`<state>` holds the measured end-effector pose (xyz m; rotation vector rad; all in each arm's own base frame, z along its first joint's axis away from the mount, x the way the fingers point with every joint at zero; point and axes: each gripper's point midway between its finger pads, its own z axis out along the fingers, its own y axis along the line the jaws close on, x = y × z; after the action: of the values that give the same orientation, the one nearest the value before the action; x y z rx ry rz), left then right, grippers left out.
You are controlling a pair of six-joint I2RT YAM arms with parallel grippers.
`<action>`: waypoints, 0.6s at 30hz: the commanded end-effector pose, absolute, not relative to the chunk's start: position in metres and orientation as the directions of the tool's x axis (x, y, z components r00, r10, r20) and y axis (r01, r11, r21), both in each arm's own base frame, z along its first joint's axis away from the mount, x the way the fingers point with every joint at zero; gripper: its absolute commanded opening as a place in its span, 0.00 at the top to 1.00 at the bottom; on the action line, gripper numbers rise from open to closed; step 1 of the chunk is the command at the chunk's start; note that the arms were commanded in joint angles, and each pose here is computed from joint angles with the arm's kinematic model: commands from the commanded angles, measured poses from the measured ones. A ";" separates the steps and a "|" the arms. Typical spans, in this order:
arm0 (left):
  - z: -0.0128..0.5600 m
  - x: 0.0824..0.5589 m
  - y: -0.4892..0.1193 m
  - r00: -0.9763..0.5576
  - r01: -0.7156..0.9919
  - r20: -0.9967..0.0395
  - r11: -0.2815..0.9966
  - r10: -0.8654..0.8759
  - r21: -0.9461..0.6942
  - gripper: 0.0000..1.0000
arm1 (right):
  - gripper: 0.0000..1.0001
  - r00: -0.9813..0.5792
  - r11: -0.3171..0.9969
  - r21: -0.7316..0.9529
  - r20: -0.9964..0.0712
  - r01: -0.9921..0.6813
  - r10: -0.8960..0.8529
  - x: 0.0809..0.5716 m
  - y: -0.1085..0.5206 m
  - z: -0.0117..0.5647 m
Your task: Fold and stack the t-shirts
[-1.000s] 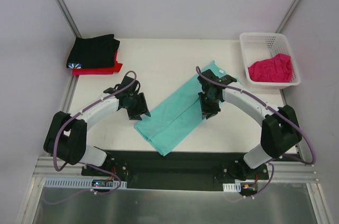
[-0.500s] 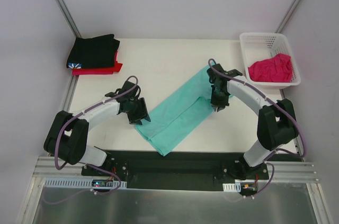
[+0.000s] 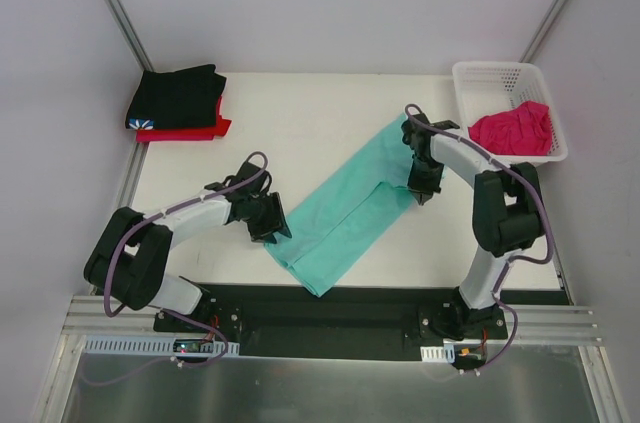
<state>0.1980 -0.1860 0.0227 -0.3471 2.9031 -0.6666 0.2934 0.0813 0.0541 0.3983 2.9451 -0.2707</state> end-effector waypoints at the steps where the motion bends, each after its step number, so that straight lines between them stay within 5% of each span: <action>1: 0.009 0.179 -0.181 -0.965 -0.217 -0.045 0.887 -0.257 -0.407 0.53 | 0.95 -0.918 0.899 -0.214 -0.194 0.383 0.345 0.306 0.053 0.052; 18: 0.008 0.162 -0.175 -0.963 -0.228 -0.035 0.879 -0.267 -0.420 0.53 | 0.99 -0.894 0.870 -0.216 -0.180 0.442 0.410 0.370 0.028 0.036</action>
<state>0.1881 -0.1894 0.0236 -0.3671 2.8709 -0.7312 0.3539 0.0240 0.0270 0.6779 2.9176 -0.4117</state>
